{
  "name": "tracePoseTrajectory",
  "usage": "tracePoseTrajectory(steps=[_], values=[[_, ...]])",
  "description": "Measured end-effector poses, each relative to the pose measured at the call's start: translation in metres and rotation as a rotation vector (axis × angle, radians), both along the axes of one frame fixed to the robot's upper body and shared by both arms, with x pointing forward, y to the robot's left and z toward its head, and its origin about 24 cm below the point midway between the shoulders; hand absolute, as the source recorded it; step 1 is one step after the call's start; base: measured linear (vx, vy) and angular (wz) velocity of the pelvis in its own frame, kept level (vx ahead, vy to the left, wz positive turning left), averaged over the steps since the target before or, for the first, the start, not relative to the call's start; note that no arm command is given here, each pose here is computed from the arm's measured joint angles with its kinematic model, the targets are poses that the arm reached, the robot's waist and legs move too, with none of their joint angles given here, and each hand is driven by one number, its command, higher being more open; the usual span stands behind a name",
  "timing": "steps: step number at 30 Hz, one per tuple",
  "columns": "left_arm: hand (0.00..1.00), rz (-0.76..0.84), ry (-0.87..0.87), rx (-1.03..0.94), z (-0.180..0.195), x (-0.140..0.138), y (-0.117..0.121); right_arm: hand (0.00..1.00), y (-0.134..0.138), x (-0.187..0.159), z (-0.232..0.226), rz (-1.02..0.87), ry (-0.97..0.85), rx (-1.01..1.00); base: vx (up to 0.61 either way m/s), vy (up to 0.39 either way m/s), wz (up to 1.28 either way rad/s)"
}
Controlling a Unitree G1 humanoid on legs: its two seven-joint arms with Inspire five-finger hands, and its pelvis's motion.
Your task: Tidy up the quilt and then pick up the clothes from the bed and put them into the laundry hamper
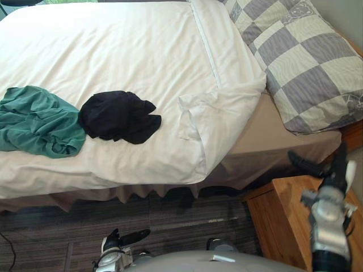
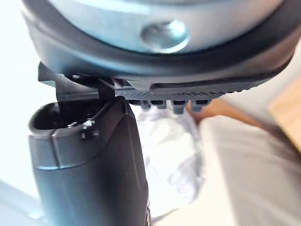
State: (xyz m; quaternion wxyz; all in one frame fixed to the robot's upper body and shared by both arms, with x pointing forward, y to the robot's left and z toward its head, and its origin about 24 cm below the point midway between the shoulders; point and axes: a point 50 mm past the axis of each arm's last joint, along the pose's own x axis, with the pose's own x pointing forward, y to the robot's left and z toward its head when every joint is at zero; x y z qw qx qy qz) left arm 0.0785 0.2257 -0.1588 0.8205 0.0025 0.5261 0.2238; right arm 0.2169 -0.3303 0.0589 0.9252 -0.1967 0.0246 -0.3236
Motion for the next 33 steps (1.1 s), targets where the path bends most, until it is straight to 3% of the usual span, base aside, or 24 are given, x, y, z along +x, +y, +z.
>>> tracePoseTrajectory(steps=[3, 8, 13, 16, 17, 20, 24, 25, 33], values=[[1.0, -0.061, 0.001, 0.002, 0.0, 0.002, 0.0, 1.0, 0.015, 0.031, 0.026, 0.127, -0.039, -0.107, 0.01, -0.002, 0.18], [1.0, -0.097, -0.038, 0.006, 0.002, 0.009, -0.003, 1.0, 0.074, 0.088, 0.079, 0.414, -0.14, -0.289, -0.02, 0.012, 0.14], [1.0, -0.107, -0.047, 0.015, 0.004, 0.013, -0.002, 1.0, 0.1, 0.112, 0.153, 0.491, -0.298, -0.559, -0.03, 0.02, 0.09], [1.0, -0.108, -0.064, 0.015, 0.005, 0.016, -0.003, 1.0, 0.104, 0.119, 0.179, 0.477, -0.347, -0.638, 0.04, 0.003, 0.24], [1.0, -0.137, -0.127, 0.009, 0.009, 0.033, -0.012, 1.0, 0.101, 0.131, 0.185, 0.463, -0.313, -0.652, 0.06, -0.049, 0.28], [1.0, -0.153, -0.158, 0.035, 0.013, 0.04, -0.006, 1.0, 0.101, 0.135, 0.178, 0.458, -0.266, -0.693, 0.04, -0.126, 0.3], [1.0, -0.17, -0.193, 0.006, 0.014, 0.051, -0.021, 1.0, 0.084, 0.144, 0.157, 0.416, -0.15, -0.66, 0.08, -0.122, 0.03], [1.0, -0.169, -0.189, 0.007, 0.014, 0.05, -0.021, 0.0, 0.083, 0.143, 0.144, 0.418, -0.117, -0.636, 0.05, -0.075, -0.03], [1.0, -0.247, -0.195, 0.017, 0.016, 0.055, -0.023, 0.0, 0.076, 0.136, 0.114, 0.399, -0.069, -0.593, 0.01, 0.012, 0.03]])
